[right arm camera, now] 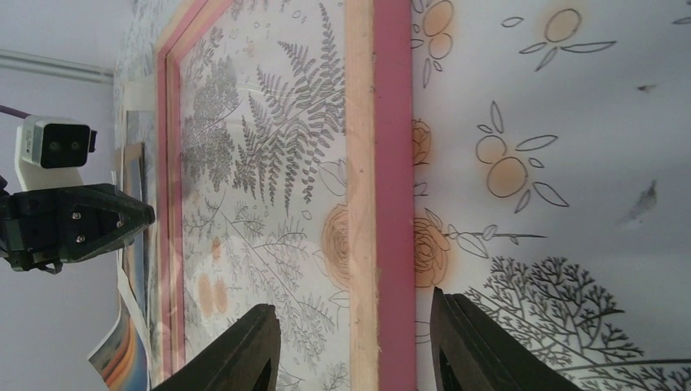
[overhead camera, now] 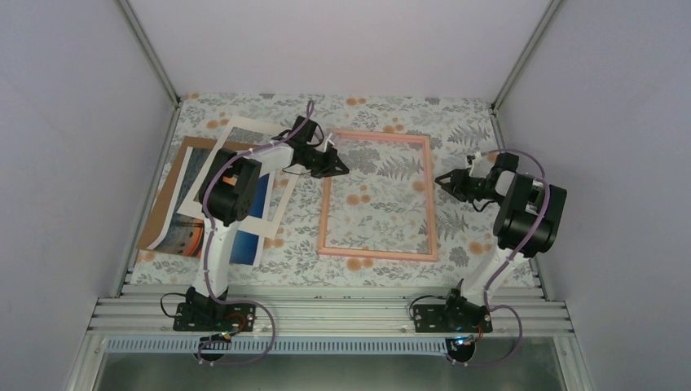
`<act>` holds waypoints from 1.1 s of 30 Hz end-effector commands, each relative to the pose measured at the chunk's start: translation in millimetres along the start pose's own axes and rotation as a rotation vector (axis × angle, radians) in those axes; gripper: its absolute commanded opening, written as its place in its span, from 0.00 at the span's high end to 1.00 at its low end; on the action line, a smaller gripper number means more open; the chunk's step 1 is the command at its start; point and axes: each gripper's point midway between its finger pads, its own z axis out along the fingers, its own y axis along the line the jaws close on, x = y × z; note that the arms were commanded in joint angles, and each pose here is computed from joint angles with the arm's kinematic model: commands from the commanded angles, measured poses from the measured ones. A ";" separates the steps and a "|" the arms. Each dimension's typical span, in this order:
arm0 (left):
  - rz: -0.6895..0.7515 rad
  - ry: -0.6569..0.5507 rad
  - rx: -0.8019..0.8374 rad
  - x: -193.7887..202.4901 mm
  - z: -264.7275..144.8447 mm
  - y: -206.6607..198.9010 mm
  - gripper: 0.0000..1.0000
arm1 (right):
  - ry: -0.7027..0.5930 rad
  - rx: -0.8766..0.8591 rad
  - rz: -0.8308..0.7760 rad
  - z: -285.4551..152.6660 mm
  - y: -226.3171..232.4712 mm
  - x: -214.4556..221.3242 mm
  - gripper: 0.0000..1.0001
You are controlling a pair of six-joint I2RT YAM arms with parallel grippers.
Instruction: Put the photo into the frame
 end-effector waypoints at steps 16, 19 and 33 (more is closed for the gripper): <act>-0.064 0.022 0.044 1.5 -15.7 -20.8 0.98 | -0.005 -0.001 -0.090 -0.9 22.7 0.9 0.55; -0.065 0.027 0.049 2.9 -17.0 -22.9 0.98 | -0.005 -0.003 -0.094 -0.9 24.1 1.4 0.55; -0.067 0.033 0.030 6.8 -21.8 -22.1 0.98 | -0.028 0.024 -0.145 -5.9 29.7 -2.3 0.56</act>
